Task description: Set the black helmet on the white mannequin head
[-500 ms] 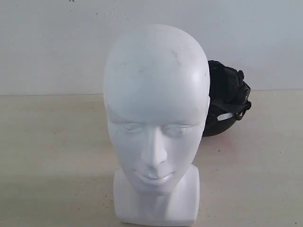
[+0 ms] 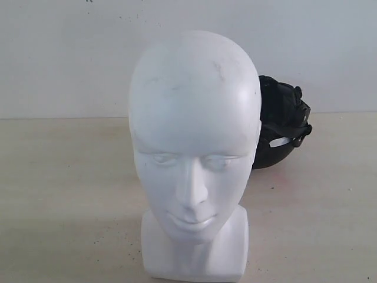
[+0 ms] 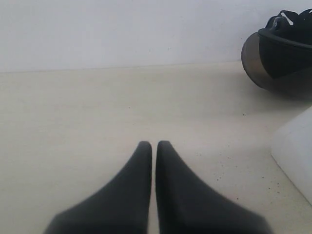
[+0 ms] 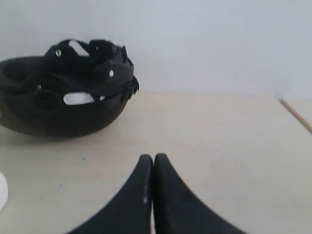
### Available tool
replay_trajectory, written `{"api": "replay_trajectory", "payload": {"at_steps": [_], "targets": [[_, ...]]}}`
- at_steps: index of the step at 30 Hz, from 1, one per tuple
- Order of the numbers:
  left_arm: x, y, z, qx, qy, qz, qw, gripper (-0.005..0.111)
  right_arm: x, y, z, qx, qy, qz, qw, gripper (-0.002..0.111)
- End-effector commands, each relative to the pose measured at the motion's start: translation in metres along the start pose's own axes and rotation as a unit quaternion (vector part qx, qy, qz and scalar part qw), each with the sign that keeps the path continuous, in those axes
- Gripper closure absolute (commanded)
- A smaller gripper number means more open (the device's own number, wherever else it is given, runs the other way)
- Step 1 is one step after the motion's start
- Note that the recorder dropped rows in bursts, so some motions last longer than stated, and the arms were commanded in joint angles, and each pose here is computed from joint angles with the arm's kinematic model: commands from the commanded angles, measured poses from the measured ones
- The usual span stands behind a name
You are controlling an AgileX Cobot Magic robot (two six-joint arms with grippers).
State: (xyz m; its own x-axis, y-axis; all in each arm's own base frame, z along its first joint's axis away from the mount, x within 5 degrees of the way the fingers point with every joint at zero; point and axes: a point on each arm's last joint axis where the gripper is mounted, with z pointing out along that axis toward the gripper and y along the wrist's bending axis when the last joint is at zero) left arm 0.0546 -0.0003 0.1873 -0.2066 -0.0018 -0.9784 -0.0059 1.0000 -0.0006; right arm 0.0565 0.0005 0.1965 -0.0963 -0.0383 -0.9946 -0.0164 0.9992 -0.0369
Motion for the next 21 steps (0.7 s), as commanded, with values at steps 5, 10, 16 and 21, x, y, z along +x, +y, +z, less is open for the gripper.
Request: {"api": "replay_trajectory", "payload": {"at_steps": [5,10,16,21], "targets": [[0.001,0.0,0.0,-0.002,-0.001,-0.004,1.0,0.102,-0.035,0.0,-0.007,0.001,-0.176,-0.003,0.984,0.108],[0.001,0.0,0.0,-0.002,-0.001,-0.004,1.0,0.102,-0.085,-0.002,-0.027,0.008,-0.246,-0.02,0.969,0.108],[0.001,0.0,0.0,-0.002,-0.001,-0.004,1.0,0.102,-0.124,-0.004,-0.005,0.005,-0.156,-0.019,0.987,0.108],[0.001,0.0,0.0,-0.002,-0.001,-0.004,1.0,0.102,-0.135,-0.004,0.023,0.001,-0.1,-0.01,0.995,0.108]]}}
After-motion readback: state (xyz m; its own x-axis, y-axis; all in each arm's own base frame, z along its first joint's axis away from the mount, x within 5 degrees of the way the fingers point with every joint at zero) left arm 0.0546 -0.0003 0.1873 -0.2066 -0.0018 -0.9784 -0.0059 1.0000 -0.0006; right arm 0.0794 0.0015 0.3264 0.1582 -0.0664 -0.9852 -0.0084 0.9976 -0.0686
